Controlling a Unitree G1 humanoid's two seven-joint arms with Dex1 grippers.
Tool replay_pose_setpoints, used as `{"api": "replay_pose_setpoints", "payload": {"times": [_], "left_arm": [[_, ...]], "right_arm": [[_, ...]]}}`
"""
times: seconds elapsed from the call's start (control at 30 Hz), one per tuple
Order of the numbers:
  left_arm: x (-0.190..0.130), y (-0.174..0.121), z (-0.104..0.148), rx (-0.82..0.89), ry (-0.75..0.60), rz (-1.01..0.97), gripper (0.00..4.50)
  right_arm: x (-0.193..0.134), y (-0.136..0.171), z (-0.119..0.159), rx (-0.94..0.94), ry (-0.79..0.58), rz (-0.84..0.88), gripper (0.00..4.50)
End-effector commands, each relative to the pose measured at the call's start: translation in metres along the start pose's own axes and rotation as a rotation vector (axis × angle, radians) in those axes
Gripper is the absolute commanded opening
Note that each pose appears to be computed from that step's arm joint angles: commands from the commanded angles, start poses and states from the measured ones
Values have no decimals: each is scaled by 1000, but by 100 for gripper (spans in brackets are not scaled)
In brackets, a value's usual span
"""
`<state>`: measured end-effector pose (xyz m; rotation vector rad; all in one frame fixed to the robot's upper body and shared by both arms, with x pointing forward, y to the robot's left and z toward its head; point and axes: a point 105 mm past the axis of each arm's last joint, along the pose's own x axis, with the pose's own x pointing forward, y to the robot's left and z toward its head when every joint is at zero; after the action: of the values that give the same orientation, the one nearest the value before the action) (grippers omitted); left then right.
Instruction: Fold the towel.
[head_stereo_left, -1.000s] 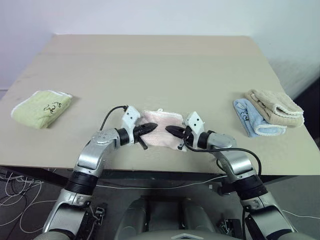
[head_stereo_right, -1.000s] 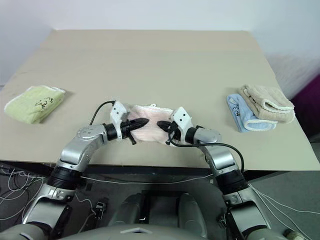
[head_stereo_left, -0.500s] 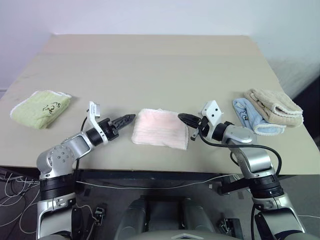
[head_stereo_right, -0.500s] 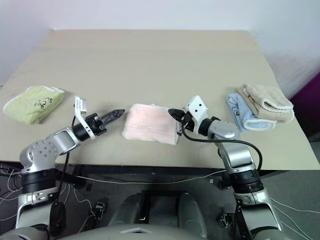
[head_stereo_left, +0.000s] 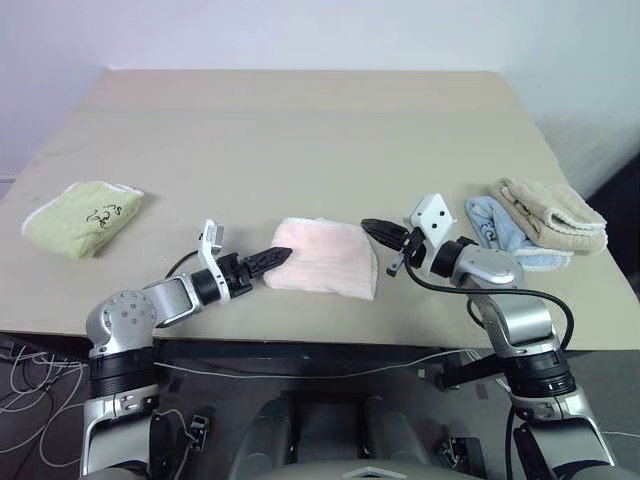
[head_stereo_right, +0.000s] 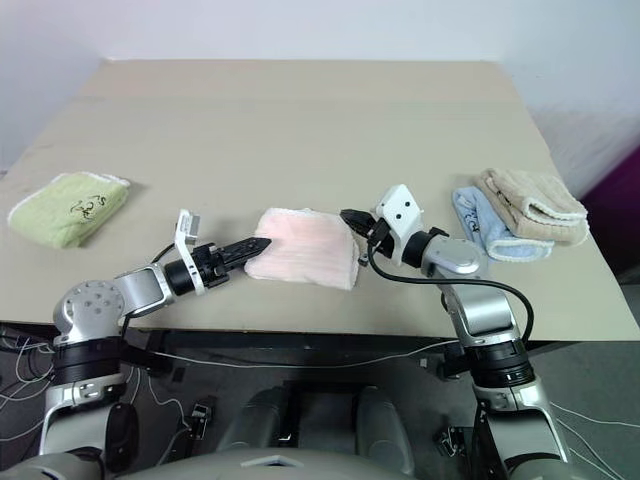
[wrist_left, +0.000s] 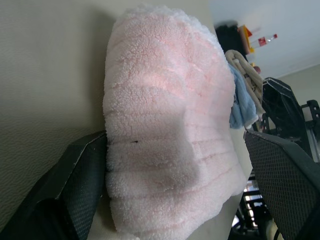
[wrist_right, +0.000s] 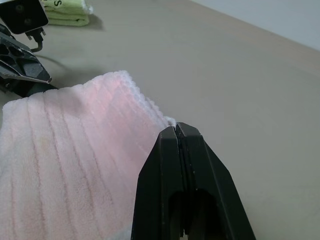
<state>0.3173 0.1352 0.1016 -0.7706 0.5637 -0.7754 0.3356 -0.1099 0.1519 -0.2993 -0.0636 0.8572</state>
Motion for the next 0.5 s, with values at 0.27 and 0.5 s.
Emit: {"api": "replay_pose_setpoints", "payload": {"times": [0.27, 0.5], "left_arm": [[21, -22, -36, -102, 150, -98, 429], [22, -25, -35, -114, 130, -112, 220]], "right_arm": [[-7, -6, 14, -30, -40, -31, 0], [-7, -6, 13, -32, -39, -34, 0]]}}
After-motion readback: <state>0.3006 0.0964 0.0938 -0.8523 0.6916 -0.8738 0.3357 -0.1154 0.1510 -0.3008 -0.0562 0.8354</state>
